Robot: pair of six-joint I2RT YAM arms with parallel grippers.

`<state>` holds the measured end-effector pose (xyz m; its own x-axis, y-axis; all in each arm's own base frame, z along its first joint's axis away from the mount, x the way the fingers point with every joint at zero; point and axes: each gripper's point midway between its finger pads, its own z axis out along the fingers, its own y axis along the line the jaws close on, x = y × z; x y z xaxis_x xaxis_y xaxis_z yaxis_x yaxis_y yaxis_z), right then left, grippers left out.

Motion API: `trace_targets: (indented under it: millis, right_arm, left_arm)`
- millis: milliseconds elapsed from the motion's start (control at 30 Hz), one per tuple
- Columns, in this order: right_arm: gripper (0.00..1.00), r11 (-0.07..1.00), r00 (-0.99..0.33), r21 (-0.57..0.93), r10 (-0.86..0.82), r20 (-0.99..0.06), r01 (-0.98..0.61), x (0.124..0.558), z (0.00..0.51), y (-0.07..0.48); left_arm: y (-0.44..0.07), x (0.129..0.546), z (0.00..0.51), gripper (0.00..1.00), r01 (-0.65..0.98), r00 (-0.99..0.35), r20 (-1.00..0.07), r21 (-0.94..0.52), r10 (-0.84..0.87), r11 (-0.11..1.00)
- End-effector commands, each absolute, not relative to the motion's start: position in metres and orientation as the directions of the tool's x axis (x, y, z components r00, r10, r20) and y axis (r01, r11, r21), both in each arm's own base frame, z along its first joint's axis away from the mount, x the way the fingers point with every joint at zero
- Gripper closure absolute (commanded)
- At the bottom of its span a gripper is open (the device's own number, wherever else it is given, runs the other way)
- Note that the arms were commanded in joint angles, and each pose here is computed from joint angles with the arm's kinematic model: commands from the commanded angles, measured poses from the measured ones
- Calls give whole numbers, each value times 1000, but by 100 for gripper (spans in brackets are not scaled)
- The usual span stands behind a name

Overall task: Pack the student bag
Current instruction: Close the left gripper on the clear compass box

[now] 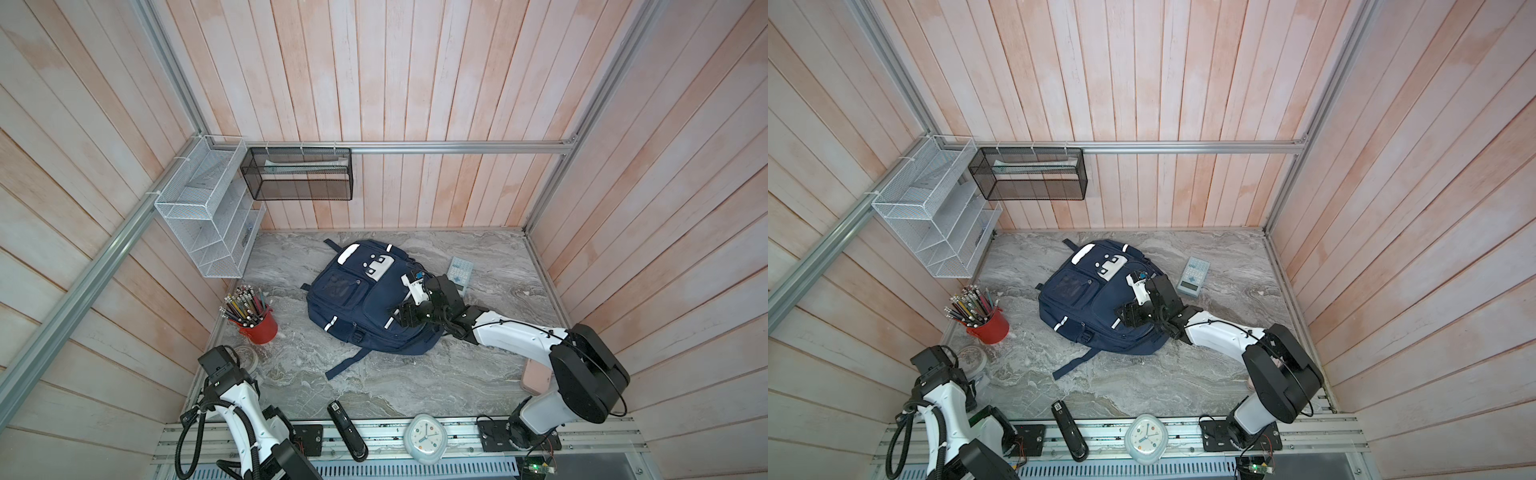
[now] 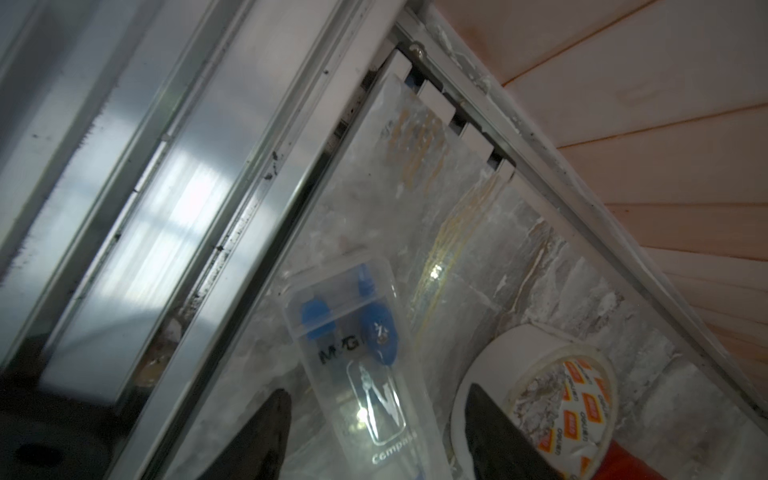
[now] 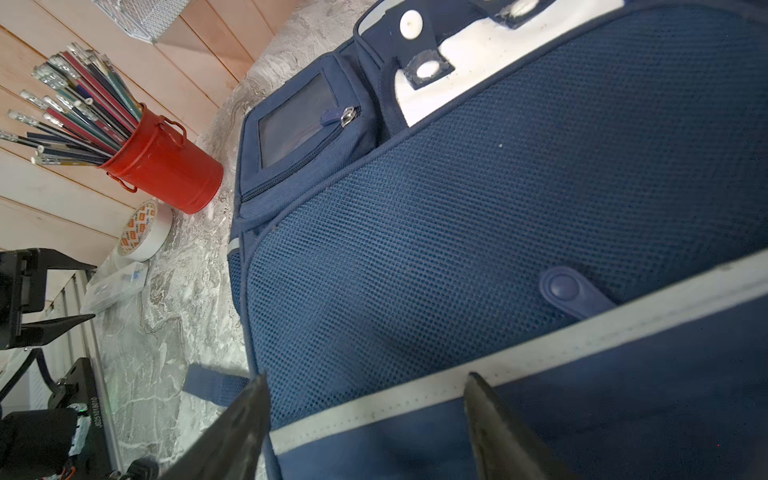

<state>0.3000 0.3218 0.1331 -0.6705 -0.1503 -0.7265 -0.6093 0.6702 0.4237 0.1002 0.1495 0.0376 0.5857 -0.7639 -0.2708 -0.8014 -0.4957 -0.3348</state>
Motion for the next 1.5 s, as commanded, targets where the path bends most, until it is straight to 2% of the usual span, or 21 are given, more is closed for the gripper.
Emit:
trace_targets:
  millis: [0,467,500,533,600,700,967,1100,1300,1467]
  right_arm:
    - [26,660,-673,429,-161,-722,-618,300,135,328]
    - [26,659,-681,435,-162,-714,-613,301,131,330]
    - [26,657,-681,437,-163,-714,-615,301,131,330]
    - [27,656,-683,439,-163,-712,-614,300,130,330]
    - [27,660,-680,430,-170,-713,-616,301,130,330]
    - [27,675,-671,408,-175,-721,-615,303,130,326]
    - [27,677,-660,396,-180,-729,-621,303,133,325]
    - [27,672,-658,398,-178,-732,-625,303,135,326]
    - [26,665,-659,403,-180,-731,-629,301,136,327]
    - [27,671,-655,395,-179,-735,-627,301,137,324]
  left_arm:
    - [161,105,42,35,-808,575,-298,-353,-762,-472]
    - [167,119,27,40,-839,529,-260,-304,-808,-451]
    - [167,120,25,42,-843,524,-257,-296,-812,-449]
    - [167,122,25,48,-847,517,-255,-290,-817,-445]
    - [168,124,24,54,-858,499,-247,-275,-831,-434]
    - [167,127,22,55,-870,478,-235,-256,-846,-421]
    - [159,126,19,68,-912,394,-216,-213,-893,-351]
    - [134,129,7,75,-910,377,-120,-232,-918,-343]
    - [104,137,12,75,-921,319,-97,-268,-943,-284]
    - [77,150,14,80,-927,261,-55,-292,-964,-234]
